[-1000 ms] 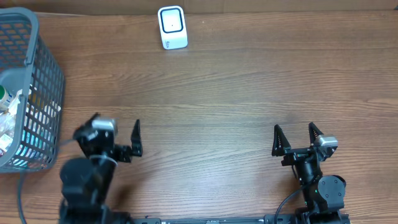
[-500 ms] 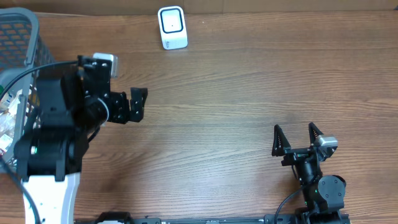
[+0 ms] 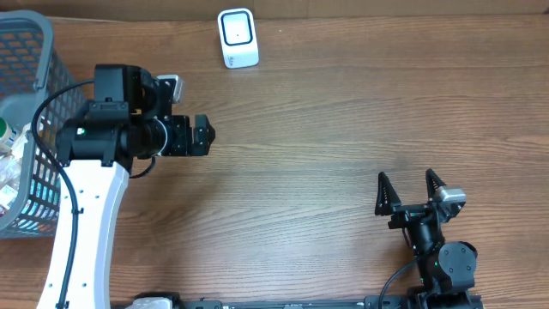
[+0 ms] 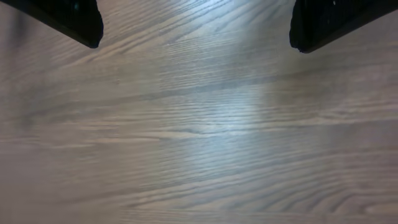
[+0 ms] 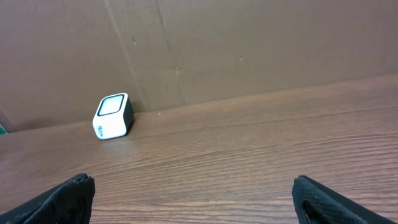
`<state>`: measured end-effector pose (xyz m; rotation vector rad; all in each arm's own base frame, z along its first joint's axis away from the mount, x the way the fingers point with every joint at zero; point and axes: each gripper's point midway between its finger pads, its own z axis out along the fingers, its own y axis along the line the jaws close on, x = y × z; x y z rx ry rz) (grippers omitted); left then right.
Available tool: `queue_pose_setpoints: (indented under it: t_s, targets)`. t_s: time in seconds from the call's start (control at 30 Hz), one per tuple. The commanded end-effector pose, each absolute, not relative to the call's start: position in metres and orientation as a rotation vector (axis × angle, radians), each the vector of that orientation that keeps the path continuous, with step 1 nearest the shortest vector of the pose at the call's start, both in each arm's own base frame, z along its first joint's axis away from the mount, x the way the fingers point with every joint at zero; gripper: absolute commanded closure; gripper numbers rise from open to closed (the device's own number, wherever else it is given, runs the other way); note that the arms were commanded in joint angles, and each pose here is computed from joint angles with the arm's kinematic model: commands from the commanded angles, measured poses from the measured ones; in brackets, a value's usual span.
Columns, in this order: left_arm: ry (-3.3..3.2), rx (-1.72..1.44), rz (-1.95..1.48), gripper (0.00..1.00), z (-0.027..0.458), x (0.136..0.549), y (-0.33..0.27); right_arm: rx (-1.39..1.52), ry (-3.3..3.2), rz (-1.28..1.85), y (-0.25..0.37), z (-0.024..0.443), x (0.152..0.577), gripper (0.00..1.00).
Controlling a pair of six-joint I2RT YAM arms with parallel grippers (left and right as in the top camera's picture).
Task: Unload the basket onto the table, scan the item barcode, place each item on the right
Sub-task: 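Move the left gripper over the grey basket and reach inside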
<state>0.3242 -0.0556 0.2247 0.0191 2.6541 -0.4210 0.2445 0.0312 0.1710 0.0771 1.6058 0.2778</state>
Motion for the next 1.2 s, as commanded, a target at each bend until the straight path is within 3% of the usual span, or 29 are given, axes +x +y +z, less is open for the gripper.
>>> queue_pose_setpoints:
  t_s: [0.0, 0.27, 0.43, 0.8, 1.0, 1.17]
  targets:
    - [2.571, -0.139, -0.302, 0.0, 0.262, 0.336, -0.033, 0.077, 1.6, 0.271, 0.03, 0.17, 0.245, 0.0]
    - [2.336, -0.465, -0.167, 0.0, 0.356, 0.332, 0.045, 0.077, 1.6, 0.271, 0.03, 0.17, 0.245, 0.0]
    - [2.204, -0.761, -0.08, 0.0, 0.374, 0.313, 0.116, 0.077, 1.6, 0.271, 0.03, 0.169, 0.245, 0.0]
    - [2.017, -1.259, 0.023, 0.01, 0.359, 0.265, 0.221, 0.077, 1.6, 0.271, 0.03, 0.17, 0.245, 0.0]
    - [2.082, -1.515, 0.089, 0.0, 0.307, 0.257, 0.253, 0.077, 1.6, 0.271, 0.03, 0.17, 0.245, 0.0]
    - [2.189, -1.623, 0.136, 0.05, 0.265, 0.256, 0.268, 0.077, 1.6, 0.271, 0.03, 0.17, 0.245, 0.0]
